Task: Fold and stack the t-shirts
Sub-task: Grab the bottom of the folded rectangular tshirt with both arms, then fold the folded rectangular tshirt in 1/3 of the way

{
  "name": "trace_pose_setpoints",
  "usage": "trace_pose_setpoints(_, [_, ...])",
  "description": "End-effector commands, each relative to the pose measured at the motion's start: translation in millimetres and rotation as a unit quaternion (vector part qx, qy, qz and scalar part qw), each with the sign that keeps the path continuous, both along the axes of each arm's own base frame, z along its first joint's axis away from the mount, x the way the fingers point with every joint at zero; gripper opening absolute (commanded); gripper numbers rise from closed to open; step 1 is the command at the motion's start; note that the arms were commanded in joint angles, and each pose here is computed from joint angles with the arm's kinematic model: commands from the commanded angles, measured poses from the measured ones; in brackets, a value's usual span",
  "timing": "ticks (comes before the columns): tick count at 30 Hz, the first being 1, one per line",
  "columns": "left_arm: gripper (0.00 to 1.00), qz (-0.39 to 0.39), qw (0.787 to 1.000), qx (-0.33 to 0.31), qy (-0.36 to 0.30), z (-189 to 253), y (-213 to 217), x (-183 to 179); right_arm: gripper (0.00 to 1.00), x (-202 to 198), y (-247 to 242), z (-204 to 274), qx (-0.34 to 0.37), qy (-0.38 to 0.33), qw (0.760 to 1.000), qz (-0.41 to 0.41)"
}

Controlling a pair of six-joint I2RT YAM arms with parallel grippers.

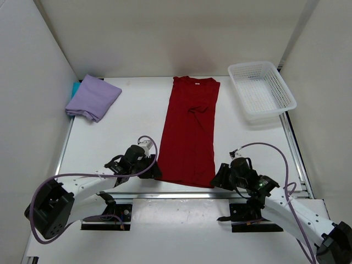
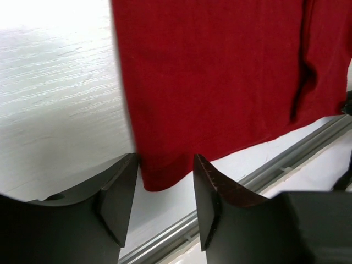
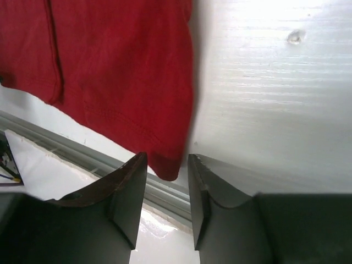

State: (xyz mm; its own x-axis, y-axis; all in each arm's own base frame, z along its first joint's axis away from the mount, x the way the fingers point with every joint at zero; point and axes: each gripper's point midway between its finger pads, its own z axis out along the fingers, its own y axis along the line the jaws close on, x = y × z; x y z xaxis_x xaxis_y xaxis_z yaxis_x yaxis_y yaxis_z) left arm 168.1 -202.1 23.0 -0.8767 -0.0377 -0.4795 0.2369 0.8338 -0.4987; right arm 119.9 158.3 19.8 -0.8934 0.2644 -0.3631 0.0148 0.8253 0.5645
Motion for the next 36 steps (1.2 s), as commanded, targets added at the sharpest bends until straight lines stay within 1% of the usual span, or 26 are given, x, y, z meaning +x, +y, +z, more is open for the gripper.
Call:
trace_pose_setpoints(1, [0.55,-0.01,0.999,0.011,0.037,-15,2,-17,0.32,-8,-4,-11,-0.001,0.031,1.0,-0.006])
trace_pose_setpoints(3, [0.48,-0.021,0.999,0.009,0.04,-14,-2,-19,0.28,-4,-1,-10,0.003,0.025,1.0,-0.005])
trace_pose_setpoints(6, [0.18,-0.032,0.998,0.009,0.05,-16,-4,-24,0.13,4,2,-3,0.009,0.005,1.0,-0.007])
trace_pose_setpoints(7, [0.15,-0.034,0.998,0.009,0.048,-15,-5,-25,0.05,6,5,0,0.015,-0.003,1.0,-0.001])
trace_pose_setpoints(8, [0.07,-0.034,0.998,0.012,0.051,-16,-3,-27,0.0,5,6,2,0.017,0.0,1.0,0.001])
trace_pose_setpoints(9, [0.01,-0.036,0.998,0.019,0.055,-15,-2,-32,0.0,-1,8,2,0.022,0.01,1.0,0.007])
trace_pose_setpoints(11, [0.0,-0.038,0.997,0.037,0.049,-13,4,-43,0.0,-21,19,6,0.033,0.031,0.998,0.032])
trace_pose_setpoints(13, [0.0,-0.054,0.995,0.045,0.076,-12,12,-66,0.0,-40,28,15,0.043,0.038,0.997,0.047])
trace_pose_setpoints(14, [0.0,-0.054,0.996,0.021,0.066,2,7,-66,0.0,-52,31,17,0.038,0.046,0.996,0.059])
trace_pose_setpoints(15, [0.0,-0.048,0.995,0.023,0.08,3,13,-72,0.0,-53,30,22,0.035,0.036,0.997,0.056])
trace_pose_setpoints(17, [0.0,-0.037,0.997,-0.015,0.059,41,9,-65,0.0,-52,36,47,0.032,0.009,0.998,0.061])
trace_pose_setpoints(19, [0.0,-0.006,0.999,-0.033,0.027,72,11,-43,0.0,-33,30,67,0.002,-0.028,0.998,0.054])
trace_pose_setpoints(20, [0.0,-0.012,0.999,-0.044,0.001,92,7,-30,0.0,-12,25,78,-0.017,-0.054,0.997,0.047])
trace_pose_setpoints(22, [0.0,0.005,0.998,-0.062,-0.025,112,6,-2,0.0,14,28,95,0.009,-0.075,0.994,0.073])
trace_pose_setpoints(23, [0.0,0.003,0.998,-0.065,-0.024,117,0,8,0.0,46,10,103,0.001,-0.104,0.994,0.04])
trace_pose_setpoints(24, [0.0,0.01,0.996,-0.072,-0.044,125,-4,22,0.0,54,13,107,0.025,-0.1,0.993,0.054])
trace_pose_setpoints(25, [0.0,0.014,0.995,-0.081,-0.058,135,-13,39,0.0,77,2,114,0.034,-0.123,0.991,0.039])
trace_pose_setpoints(26, [0.0,0.024,0.994,-0.083,-0.069,140,-17,56,0.0,95,-11,114,0.023,-0.128,0.991,0.023])
trace_pose_setpoints(27, [0.0,0.032,0.994,-0.08,-0.069,138,-19,72,0.0,112,-15,128,0.012,-0.16,0.987,0.019])
trace_pose_setpoints(28, [0.0,0.045,0.99,-0.095,-0.092,153,-20,91,0.0,127,-25,120,-0.008,-0.151,0.988,0.002])
trace_pose_setpoints(29, [0.0,0.058,0.989,-0.093,-0.094,155,-23,112,0.0,144,-27,124,-0.022,-0.159,0.987,0.001])
trace_pose_setpoints(30, [0.0,0.065,0.992,-0.077,-0.077,138,-23,124,0.0,159,-32,133,-0.028,-0.172,0.985,-0.007])
trace_pose_setpoints(31, [0.0,0.071,0.989,-0.085,-0.096,154,-24,143,0.01,170,-32,127,-0.032,-0.161,0.986,-0.006])
trace_pose_setpoints(32, [0.0,0.085,0.989,-0.075,-0.098,151,-24,164,0.0,183,-35,125,-0.033,-0.157,0.987,-0.011])
trace_pose_setpoints(33, [0.0,0.084,0.99,-0.077,-0.088,146,-29,177,0.01,197,-37,132,-0.036,-0.174,0.984,-0.025])
trace_pose_setpoints(36, [0.0,0.095,0.989,-0.075,-0.086,144,-35,216,0.0,227,-42,125,-0.039,-0.169,0.984,-0.039])
